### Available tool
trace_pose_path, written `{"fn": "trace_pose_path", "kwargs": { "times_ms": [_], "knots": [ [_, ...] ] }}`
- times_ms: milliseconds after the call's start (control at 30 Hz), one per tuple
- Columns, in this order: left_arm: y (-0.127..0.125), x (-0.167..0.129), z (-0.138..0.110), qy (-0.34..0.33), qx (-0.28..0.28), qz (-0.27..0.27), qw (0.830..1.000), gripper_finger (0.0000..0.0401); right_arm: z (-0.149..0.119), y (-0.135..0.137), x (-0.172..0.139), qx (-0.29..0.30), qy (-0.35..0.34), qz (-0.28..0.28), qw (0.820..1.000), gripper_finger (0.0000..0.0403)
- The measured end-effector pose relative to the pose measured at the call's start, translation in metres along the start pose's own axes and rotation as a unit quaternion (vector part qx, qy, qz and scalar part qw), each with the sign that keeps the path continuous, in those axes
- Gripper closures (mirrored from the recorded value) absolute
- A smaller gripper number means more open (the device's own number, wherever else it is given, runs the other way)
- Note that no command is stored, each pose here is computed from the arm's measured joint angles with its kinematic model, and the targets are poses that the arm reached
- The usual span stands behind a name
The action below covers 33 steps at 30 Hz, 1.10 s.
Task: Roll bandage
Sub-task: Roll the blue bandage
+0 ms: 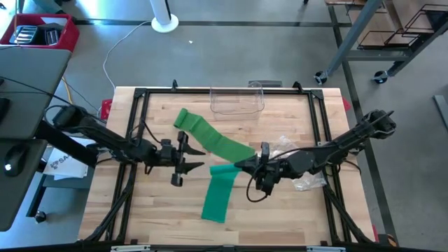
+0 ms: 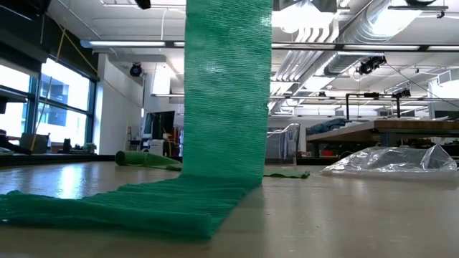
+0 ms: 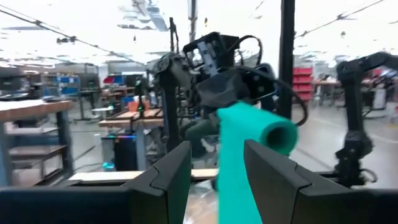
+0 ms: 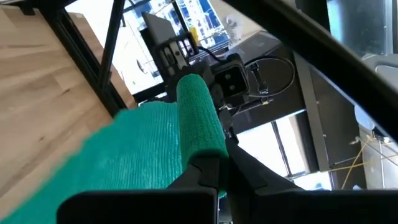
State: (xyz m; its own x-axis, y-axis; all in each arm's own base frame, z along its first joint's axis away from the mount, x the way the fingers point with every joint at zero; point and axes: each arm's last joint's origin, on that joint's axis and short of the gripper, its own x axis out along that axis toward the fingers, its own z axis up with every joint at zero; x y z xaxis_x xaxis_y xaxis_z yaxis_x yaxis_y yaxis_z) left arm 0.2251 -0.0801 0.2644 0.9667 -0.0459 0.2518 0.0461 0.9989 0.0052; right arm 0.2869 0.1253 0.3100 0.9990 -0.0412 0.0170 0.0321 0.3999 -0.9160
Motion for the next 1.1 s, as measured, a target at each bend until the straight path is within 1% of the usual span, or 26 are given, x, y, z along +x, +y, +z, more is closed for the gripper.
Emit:
{"fn": "trace_pose_path", "kwargs": {
  "times_ms": [200,433,500,600,733,833,967,1100],
  "knots": [
    [-0.004,0.008,-0.012,-0.021,-0.012,0.0,1.0,0.0256,-0.001,-0.003,0.001,0.003,-0.013,-0.005,1.0,0.0402],
    [-0.005,0.01,-0.013,-0.03,-0.015,-0.001,0.999,0.0239,-0.005,-0.004,0.003,0.004,-0.004,-0.008,1.0,0.0402],
    [-0.005,0.01,-0.013,-0.029,-0.013,-0.011,0.999,0.0232,-0.006,-0.004,0.004,0.004,0.002,-0.009,1.0,0.0402],
    [-0.005,0.01,-0.014,-0.026,-0.003,-0.009,1.0,0.0225,-0.008,-0.004,0.004,0.008,0.01,-0.007,1.0,0.0402],
    [-0.005,0.01,-0.016,-0.013,0.009,0.001,1.0,0.0224,-0.013,-0.001,0.006,0.017,0.012,0.015,1.0,0.0402],
    [-0.005,0.014,-0.018,0.016,0.02,0.017,1.0,0.0224,-0.016,0.0,0.008,0.032,0.002,0.031,0.999,0.0402],
    [-0.007,0.021,-0.016,0.053,0.037,0.018,0.998,0.0224,-0.021,-0.001,0.01,0.043,0.001,0.038,0.998,0.0402],
    [-0.008,0.026,-0.012,0.06,0.051,0.018,0.997,0.0224,-0.026,-0.001,0.012,0.055,0.007,0.049,0.997,0.0402]
  ]
}}
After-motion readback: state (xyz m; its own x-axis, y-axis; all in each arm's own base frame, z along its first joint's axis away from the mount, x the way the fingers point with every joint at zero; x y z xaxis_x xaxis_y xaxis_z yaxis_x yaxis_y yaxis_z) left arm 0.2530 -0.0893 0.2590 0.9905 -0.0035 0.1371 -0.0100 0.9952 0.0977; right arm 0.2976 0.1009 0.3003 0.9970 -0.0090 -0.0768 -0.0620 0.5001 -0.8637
